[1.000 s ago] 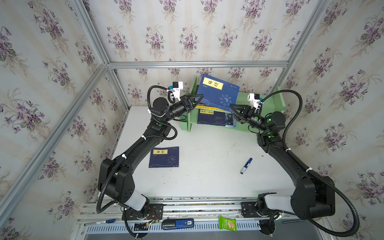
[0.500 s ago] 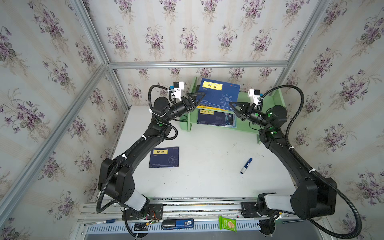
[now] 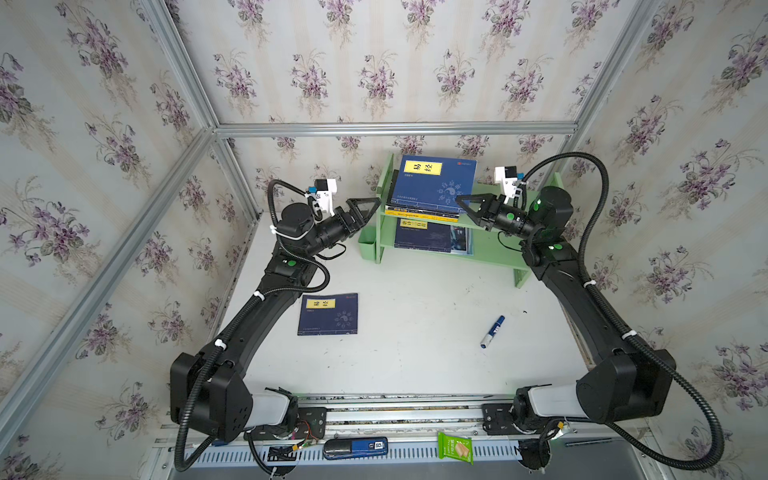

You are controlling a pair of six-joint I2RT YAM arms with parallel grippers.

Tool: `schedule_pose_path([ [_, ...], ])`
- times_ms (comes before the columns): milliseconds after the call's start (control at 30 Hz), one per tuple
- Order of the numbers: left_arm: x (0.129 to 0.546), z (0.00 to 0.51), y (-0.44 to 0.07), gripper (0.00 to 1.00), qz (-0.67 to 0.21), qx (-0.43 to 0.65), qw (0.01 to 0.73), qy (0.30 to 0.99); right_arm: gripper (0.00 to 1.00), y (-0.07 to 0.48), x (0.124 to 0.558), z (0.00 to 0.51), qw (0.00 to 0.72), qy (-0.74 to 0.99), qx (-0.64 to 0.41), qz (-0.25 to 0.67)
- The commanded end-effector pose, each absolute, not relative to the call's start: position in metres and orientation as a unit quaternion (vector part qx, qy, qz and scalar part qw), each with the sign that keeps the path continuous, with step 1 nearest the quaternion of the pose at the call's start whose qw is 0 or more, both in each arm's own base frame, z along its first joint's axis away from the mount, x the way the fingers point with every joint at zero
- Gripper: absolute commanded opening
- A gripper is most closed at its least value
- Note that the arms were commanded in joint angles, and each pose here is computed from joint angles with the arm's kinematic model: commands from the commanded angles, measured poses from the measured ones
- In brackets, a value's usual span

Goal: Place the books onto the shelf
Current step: 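Lower the dark-blue book flat onto the black book with both grippers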

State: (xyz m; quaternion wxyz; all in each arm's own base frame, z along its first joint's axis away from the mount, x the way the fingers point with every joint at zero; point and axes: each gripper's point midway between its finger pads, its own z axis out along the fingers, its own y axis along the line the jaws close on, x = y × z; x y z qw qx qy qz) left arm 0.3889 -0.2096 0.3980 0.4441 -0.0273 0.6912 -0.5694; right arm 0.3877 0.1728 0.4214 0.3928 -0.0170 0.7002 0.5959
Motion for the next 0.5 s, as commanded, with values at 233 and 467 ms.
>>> schedule_pose_path([
  [233,0.388,0.356,-0.197,0.99,-0.527,-0.036,0.427,0.734,0.09,0.177,0.429,0.402,0.366,0.735,-0.016,0.570],
  [467,0.392,0.345,-0.201,0.99,-0.530,-0.031,0.410,0.742,0.08,0.181,0.449,0.390,0.349,0.741,-0.015,0.574],
])
